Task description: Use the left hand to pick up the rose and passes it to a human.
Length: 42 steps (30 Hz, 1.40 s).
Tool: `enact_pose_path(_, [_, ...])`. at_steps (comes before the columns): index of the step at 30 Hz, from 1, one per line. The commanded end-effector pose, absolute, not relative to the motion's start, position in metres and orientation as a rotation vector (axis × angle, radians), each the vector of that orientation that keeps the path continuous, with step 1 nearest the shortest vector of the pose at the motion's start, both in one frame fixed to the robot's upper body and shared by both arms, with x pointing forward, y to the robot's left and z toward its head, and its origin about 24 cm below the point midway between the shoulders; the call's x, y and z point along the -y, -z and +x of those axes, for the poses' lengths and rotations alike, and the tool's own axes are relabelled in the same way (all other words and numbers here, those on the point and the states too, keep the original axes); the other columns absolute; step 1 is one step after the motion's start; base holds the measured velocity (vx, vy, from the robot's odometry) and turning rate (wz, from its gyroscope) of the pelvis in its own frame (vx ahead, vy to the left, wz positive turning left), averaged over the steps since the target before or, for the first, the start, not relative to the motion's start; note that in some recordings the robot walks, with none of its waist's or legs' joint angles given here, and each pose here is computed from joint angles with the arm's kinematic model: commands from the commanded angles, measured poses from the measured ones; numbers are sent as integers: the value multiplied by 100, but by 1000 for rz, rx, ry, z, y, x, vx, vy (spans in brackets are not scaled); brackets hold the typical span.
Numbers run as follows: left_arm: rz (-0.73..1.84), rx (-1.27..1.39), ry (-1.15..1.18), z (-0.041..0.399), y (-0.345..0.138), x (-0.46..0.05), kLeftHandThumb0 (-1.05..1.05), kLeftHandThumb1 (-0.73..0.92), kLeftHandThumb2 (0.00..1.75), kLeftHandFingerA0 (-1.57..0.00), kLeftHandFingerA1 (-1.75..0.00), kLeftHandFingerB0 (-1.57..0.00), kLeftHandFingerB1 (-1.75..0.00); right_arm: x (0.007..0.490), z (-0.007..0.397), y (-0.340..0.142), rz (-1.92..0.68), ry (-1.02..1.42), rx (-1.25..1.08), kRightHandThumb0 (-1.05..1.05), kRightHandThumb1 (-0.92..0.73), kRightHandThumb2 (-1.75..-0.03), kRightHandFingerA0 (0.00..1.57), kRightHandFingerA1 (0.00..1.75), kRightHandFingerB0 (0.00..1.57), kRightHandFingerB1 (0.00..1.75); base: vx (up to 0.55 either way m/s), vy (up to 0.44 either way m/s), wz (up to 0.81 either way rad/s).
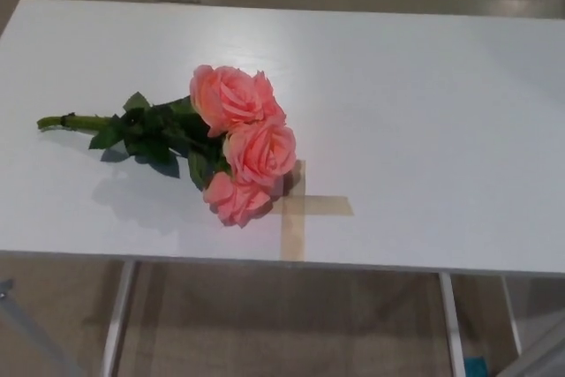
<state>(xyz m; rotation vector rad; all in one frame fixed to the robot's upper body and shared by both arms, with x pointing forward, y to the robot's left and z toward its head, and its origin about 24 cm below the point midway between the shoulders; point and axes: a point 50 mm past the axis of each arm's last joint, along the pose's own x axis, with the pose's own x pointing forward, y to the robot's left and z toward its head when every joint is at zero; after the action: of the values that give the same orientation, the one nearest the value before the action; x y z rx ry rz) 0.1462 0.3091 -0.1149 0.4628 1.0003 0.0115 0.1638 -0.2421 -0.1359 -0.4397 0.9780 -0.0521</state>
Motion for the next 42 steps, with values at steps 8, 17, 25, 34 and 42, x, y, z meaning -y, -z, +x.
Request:
enact_pose_path(8, [440, -852, 82, 160, 97, -316, -48, 52, 56, -31, -34, -27, -30, 242, 161, 137, -452, 56, -967, -31, -70, -61, 64, 42, 49, 37, 0, 0, 0])
enact_pose_path(17, [508, -645, 577, 161, 29, -307, -59, 40, 67, -24, -40, -31, -39, 244, 163, 135, -456, 52, -962, -32, -70, -61, 65, 43, 49, 37, 0, 0, 0])
enact_pose_path(25, [378, -389, 864, 149, -61, -278, -41, 43, 53, -55, -45, -47, -38, 244, 161, 136, -457, 53, -968, -32, -70, -61, 65, 42, 49, 37, 0, 0, 0])
enact_pose_path(34, [220, -89, 1046, 139, -139, -254, -36, 41, 52, -65, -51, -51, -40, 245, 165, 135, -462, 52, -968, -32, -70, -61, 66, 43, 49, 37, 0, 0, 0])
enact_pose_path(42, [330, 352, 856, 141, -204, -241, -45, 35, 62, -41, -48, -33, -41, 244, 165, 135, -457, 45, -974, -32, -70, -61, 64, 42, 49, 37, 0, 0, 0])
